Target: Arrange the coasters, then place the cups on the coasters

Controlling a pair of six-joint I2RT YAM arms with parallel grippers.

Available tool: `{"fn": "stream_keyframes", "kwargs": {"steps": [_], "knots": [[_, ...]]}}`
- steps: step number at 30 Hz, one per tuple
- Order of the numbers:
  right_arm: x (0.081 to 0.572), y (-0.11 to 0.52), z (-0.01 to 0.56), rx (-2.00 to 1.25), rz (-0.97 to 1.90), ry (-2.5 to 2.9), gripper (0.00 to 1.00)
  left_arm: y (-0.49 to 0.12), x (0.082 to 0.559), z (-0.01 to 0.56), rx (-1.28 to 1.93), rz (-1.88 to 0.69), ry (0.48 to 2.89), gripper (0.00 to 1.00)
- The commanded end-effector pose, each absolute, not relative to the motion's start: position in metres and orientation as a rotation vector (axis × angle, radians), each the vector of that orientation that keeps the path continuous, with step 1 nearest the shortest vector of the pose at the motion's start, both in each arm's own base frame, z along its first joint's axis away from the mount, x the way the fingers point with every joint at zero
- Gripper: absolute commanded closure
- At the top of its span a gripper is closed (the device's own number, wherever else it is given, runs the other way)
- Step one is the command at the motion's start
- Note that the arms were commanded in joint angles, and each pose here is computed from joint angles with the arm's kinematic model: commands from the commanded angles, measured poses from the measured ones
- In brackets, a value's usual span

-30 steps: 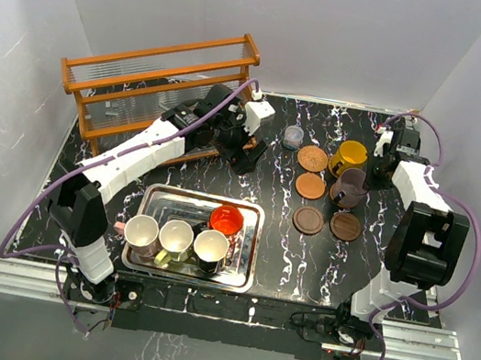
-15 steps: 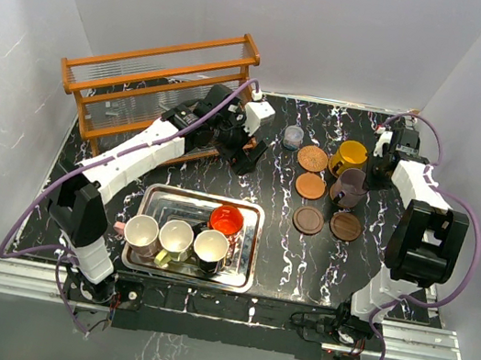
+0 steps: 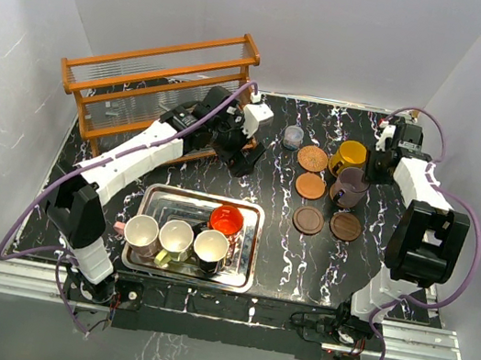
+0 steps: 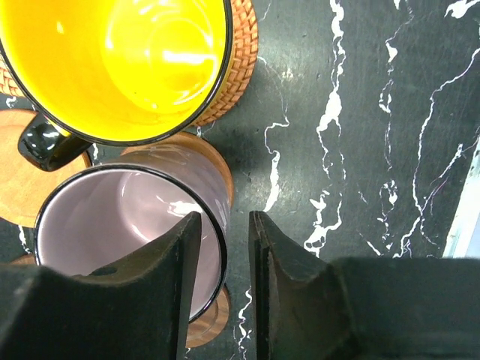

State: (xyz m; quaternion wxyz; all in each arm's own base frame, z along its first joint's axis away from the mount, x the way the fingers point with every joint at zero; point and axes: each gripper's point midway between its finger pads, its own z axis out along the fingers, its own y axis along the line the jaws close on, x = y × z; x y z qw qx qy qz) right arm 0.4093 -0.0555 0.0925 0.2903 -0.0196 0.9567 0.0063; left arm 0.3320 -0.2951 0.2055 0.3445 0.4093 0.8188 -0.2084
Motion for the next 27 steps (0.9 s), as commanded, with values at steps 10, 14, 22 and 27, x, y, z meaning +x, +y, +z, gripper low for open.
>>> {"fn": "stream_keyframes", "kwargs": {"steps": [10, 14, 22, 27], "knots": [[0.438, -0.059, 0.170, -0.055, -0.006, 2.343, 0.49, -0.274, 0.317, 0.212, 1.099, -0.497, 2.112, 0.01], [0.437, -0.055, 0.186, -0.069, 0.013, 2.315, 0.42, -0.268, 0.300, 0.198, 1.198, -0.517, 2.122, 0.01], [0.413, -0.013, 0.218, -0.192, 0.223, 2.205, 0.35, -0.251, 0.253, 0.159, 1.583, -0.603, 2.088, 0.06], [0.395, 0.008, 0.222, -0.238, 0.307, 2.165, 0.34, -0.253, 0.248, 0.141, 1.724, -0.608, 2.075, 0.15]]}}
